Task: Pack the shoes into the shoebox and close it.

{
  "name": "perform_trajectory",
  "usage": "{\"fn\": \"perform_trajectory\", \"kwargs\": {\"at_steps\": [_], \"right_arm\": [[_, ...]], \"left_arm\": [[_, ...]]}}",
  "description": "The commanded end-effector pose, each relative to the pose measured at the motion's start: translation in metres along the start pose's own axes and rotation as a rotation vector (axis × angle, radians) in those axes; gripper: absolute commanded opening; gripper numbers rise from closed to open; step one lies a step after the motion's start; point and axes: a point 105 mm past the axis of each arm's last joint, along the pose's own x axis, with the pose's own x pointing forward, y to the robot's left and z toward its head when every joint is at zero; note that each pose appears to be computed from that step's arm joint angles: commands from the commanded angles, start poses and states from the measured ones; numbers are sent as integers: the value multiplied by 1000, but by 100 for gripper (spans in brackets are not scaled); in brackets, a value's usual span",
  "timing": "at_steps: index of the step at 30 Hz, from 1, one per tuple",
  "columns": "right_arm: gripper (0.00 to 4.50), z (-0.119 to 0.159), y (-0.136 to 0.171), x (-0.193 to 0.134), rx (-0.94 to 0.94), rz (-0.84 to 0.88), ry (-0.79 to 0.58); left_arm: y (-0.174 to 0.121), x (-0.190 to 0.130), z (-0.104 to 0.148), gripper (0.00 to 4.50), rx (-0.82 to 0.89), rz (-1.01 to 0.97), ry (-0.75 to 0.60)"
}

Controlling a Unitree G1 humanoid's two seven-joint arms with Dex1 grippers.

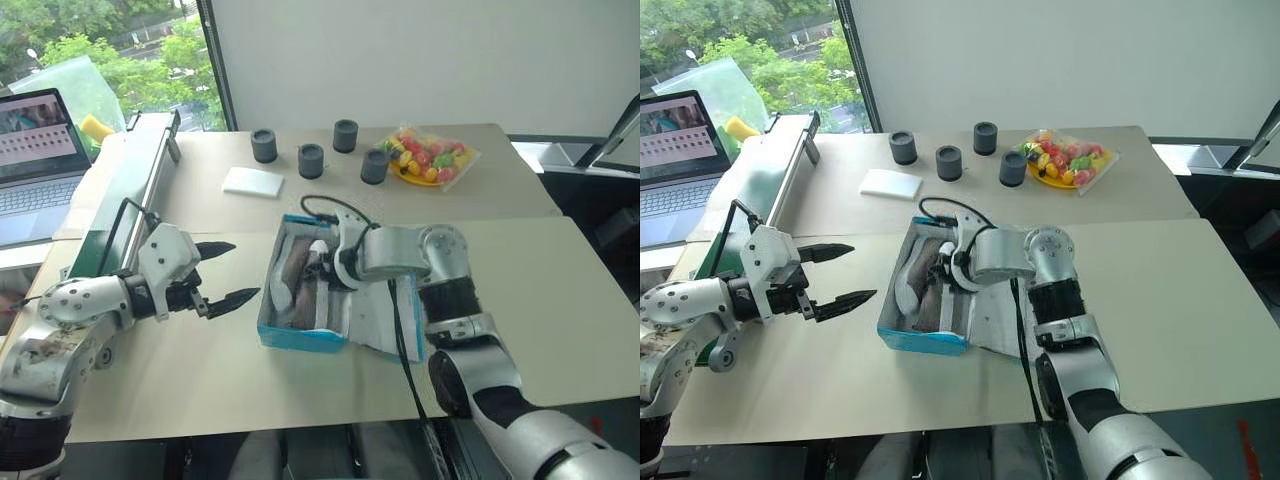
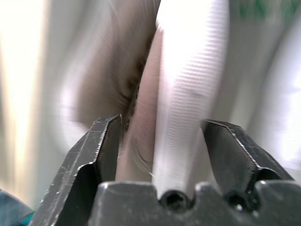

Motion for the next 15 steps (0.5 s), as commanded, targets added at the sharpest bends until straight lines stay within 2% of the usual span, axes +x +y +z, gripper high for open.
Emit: {"fn": "perform_trajectory", "kwargs": {"at_steps": [1,5,8,11,15], "right_arm": [[328,36,15,-23,-89,59,-166],[328,75,28,-58,-269,88,-370],[328,75,46,-72,-357,250,-425],[267,41,60,-97,-459,564,-354],[130,-25,35,-142,-547,884,-132]], "left_arm": [[3,0,7,450,33,4,-17],[4,3,8,450,33,3,-24],[2,4,8,450,28,0,-32],[-2,1,7,450,15,-18,-34],[-5,-5,0,450,-1,-35,-15]]}}
